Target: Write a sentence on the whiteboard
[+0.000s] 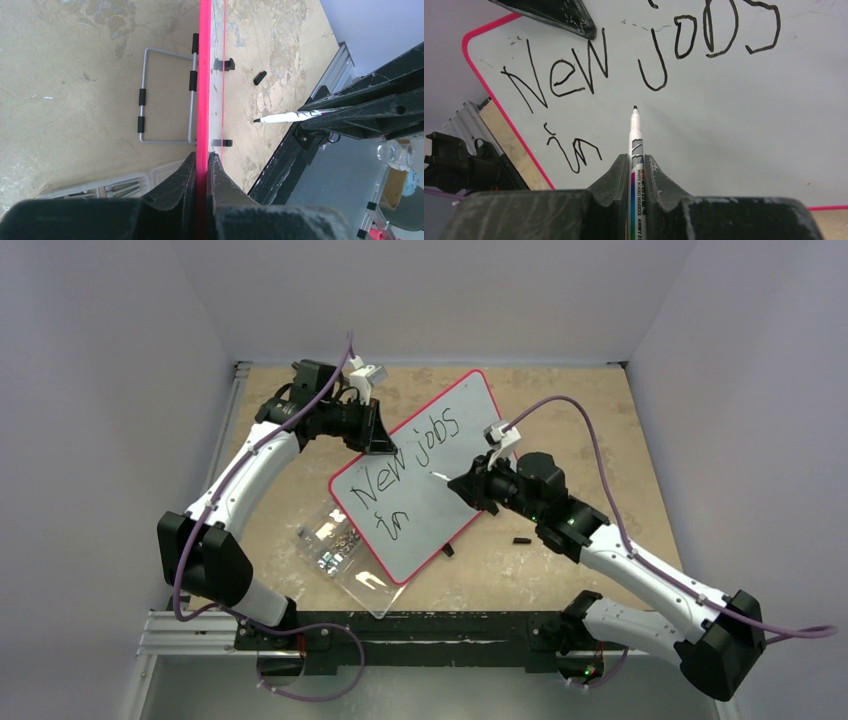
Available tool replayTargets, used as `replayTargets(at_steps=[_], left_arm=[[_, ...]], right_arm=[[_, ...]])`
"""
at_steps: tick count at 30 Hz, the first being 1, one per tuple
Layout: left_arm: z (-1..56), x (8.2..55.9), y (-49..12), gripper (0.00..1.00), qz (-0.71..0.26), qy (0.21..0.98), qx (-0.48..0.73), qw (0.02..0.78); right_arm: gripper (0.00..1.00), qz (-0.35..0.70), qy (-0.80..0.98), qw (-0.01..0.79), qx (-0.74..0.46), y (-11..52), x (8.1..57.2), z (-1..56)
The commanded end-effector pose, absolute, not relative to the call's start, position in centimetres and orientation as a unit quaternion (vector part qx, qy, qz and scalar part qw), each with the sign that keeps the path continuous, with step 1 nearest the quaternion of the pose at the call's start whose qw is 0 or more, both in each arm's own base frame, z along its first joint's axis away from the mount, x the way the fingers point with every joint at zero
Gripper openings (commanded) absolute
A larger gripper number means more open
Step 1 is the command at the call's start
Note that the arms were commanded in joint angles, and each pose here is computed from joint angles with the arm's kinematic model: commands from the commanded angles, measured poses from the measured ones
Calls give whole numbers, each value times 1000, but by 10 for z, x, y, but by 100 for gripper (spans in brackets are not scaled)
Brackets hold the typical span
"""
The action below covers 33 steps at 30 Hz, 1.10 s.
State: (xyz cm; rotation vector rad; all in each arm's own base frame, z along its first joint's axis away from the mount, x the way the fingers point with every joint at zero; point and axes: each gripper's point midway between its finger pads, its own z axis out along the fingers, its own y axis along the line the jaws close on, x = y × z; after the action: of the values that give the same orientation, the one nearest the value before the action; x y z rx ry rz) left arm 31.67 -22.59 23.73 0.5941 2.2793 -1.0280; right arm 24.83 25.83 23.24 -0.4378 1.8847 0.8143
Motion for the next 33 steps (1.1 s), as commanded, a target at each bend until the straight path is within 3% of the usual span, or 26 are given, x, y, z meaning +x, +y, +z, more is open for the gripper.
replayTargets(at_steps=[1,33], left_arm=[[248,334,-214,0,-332,848,235,339],[251,333,-215,0,-338,845,236,340]], right_arm=[[0,365,749,524,-173,259,245,249],[0,384,745,508,-199,271,246,227]])
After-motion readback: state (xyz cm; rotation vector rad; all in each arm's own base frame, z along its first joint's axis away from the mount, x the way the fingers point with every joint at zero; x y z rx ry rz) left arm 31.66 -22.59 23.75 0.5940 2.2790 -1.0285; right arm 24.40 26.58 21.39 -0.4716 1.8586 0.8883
